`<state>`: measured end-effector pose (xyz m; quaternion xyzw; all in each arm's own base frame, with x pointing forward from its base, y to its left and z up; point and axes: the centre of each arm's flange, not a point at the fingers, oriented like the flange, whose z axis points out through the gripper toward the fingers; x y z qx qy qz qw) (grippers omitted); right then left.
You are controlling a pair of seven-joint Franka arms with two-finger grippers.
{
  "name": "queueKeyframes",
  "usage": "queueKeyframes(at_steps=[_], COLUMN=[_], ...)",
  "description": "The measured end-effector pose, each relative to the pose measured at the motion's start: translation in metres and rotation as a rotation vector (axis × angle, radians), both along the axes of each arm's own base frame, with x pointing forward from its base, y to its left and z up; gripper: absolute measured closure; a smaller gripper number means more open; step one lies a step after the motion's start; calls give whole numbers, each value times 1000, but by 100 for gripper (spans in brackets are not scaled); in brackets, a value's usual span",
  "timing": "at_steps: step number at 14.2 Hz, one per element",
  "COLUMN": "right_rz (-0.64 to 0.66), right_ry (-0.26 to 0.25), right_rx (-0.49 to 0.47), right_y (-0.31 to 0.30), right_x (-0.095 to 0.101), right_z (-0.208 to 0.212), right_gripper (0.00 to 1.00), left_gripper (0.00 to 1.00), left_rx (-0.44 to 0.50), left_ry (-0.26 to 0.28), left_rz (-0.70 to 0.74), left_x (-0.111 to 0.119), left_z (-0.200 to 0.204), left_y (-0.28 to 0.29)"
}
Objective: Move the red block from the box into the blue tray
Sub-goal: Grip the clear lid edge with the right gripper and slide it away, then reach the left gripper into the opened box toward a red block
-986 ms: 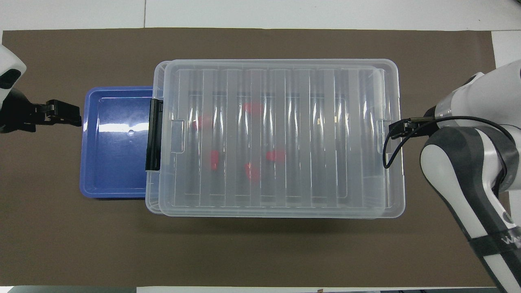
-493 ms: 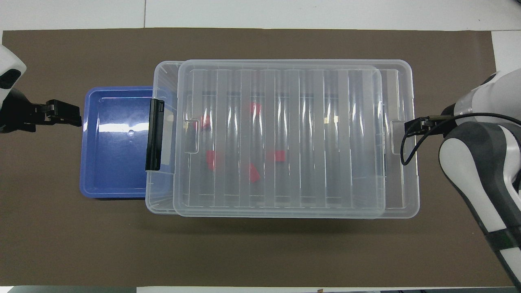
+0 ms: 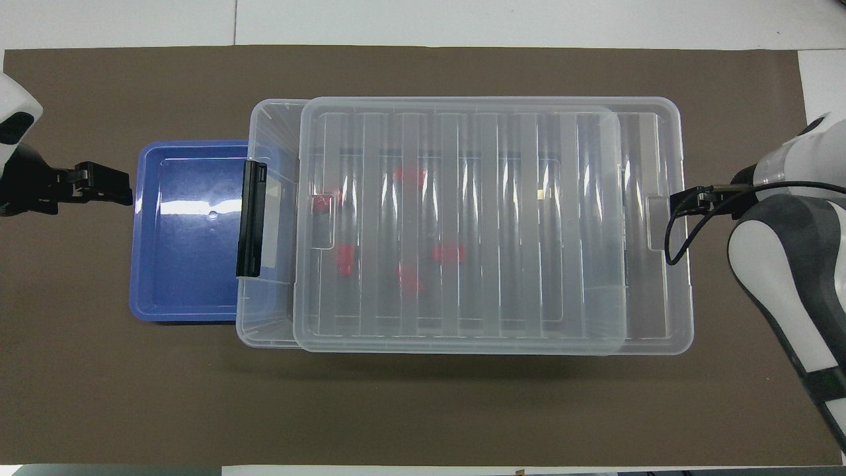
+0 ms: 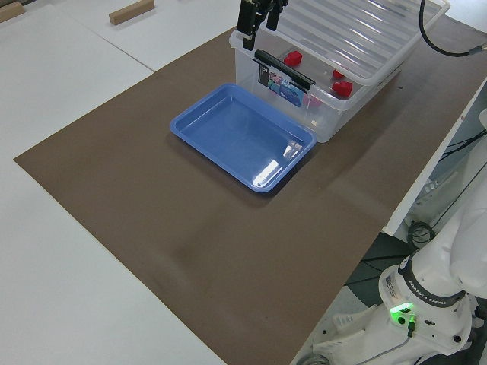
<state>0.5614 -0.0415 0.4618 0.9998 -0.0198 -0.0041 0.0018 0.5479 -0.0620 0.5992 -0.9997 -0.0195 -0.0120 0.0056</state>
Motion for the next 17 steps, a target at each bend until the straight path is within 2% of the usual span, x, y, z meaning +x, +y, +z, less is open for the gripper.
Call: queueKeyframes(at_steps=[10,14,17], right_rz=[8,13,23], right_ry=[-1,-4,-23], right_rx=[0,-2,-17], right_y=[-28,-40,-55], right_x=[-3,-4,-4], right_z=[0,0,1], right_gripper=[0,0,0], left_gripper=[0,0,0], left_rx=[-2,-6,-12], left_ry=[-9,-28,-36], left_rz=[-43,-92,-133], left_x=[-2,-5,-12], left_z=[1,-2,-20], left_y=[-24,-51,-91])
